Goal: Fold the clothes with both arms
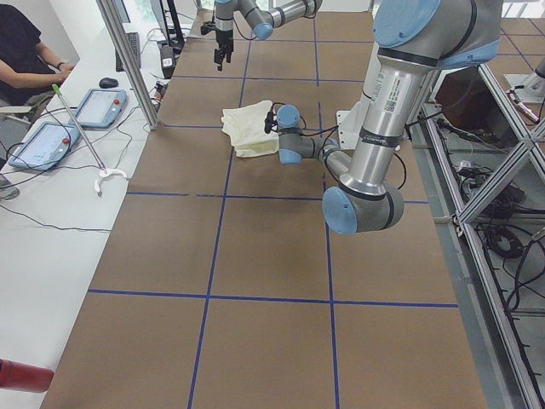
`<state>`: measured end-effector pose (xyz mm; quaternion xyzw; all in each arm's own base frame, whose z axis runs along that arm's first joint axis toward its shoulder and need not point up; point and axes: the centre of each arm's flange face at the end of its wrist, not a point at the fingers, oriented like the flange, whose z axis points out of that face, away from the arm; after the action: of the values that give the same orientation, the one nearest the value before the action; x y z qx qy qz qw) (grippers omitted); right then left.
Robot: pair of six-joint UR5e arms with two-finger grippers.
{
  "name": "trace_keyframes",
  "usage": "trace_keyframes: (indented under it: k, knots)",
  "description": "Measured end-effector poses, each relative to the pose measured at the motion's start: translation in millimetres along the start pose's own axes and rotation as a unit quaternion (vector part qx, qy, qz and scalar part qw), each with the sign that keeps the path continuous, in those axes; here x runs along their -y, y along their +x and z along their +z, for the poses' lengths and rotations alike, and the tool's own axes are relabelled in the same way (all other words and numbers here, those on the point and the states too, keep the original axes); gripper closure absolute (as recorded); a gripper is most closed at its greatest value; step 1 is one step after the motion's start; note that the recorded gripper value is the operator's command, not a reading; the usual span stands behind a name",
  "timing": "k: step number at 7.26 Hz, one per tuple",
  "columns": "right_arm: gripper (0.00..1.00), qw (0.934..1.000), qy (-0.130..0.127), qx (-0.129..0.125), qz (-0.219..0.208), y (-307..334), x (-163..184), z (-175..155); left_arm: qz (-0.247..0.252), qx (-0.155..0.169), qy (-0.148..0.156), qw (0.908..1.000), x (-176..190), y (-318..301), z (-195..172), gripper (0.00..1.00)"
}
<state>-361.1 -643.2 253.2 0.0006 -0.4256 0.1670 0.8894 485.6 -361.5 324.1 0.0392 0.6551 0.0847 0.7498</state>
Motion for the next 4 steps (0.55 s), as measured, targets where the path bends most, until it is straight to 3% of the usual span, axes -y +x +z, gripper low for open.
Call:
trace_keyframes:
  k: [2, 4]
  knots:
    - [0.0, 0.9996, 0.006, 0.002, -0.026, 38, 5, -12, -0.002, 0.017, 0.032, 0.9994, 19, -30, -47, 0.0]
    - [0.0, 0.998, 0.01, -0.003, -0.062, 107, 21, -31, 0.036, 0.049, 0.064, 0.9961, 48, -85, -125, 0.0]
